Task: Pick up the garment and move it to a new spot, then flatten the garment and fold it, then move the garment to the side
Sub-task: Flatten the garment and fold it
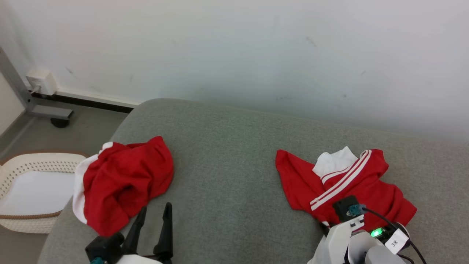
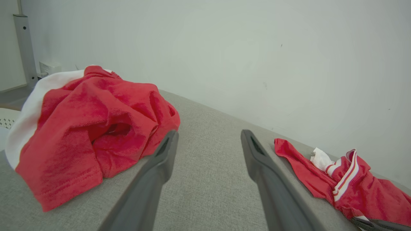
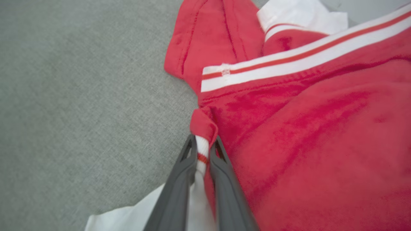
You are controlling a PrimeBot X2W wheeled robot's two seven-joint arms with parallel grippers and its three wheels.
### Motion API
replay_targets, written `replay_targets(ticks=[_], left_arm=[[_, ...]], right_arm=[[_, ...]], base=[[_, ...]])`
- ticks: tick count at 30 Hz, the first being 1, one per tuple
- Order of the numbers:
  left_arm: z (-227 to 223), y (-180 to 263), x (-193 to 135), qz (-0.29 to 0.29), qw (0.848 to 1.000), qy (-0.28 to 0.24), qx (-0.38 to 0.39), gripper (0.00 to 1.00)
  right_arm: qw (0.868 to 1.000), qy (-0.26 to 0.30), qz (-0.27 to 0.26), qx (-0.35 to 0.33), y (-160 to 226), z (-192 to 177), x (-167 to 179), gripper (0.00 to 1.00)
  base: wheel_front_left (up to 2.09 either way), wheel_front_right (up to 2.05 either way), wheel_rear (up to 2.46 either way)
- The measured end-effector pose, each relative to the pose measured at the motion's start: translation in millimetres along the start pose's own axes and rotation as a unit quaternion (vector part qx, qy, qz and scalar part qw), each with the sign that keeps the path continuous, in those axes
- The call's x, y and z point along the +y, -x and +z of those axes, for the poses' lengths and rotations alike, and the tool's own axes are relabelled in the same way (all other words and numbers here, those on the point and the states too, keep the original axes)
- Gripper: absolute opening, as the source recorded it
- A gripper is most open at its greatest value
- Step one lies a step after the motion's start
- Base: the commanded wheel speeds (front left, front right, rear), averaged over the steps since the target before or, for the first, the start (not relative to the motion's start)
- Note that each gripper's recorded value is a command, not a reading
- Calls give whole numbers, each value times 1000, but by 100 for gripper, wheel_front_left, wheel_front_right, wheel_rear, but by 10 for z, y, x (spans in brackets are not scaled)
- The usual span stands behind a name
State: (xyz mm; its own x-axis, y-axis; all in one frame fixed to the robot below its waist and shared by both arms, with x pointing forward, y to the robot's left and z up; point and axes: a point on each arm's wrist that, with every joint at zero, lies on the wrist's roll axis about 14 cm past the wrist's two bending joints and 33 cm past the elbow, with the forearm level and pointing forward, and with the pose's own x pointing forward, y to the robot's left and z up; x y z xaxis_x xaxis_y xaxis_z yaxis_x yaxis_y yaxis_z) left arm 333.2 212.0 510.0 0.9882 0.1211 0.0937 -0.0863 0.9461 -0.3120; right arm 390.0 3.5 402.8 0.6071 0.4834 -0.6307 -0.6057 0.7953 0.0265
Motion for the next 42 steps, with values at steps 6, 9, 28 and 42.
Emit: replay_targets(ticks=[6, 9, 28, 42], left_arm=[[-23, -84, -159, -26, 1000, -2, 3, 100], [-50, -146, -280, -46, 999, -8, 6, 100], [-522, -625, -1061, -167, 984, -12, 61, 100], [-680, -721, -951, -159, 984, -18, 81, 100]], right_arm=[[989, -53, -24, -135, 226, 527, -231, 0], [974, -95, -52, -199, 430, 744, -490, 0], [813, -416, -214, -346, 1421, 64, -2088, 0], [833, -349, -333, -272, 1415, -546, -2575, 100]], base=[[0, 0, 0], [0, 0, 0], [0, 0, 0], [0, 0, 0]])
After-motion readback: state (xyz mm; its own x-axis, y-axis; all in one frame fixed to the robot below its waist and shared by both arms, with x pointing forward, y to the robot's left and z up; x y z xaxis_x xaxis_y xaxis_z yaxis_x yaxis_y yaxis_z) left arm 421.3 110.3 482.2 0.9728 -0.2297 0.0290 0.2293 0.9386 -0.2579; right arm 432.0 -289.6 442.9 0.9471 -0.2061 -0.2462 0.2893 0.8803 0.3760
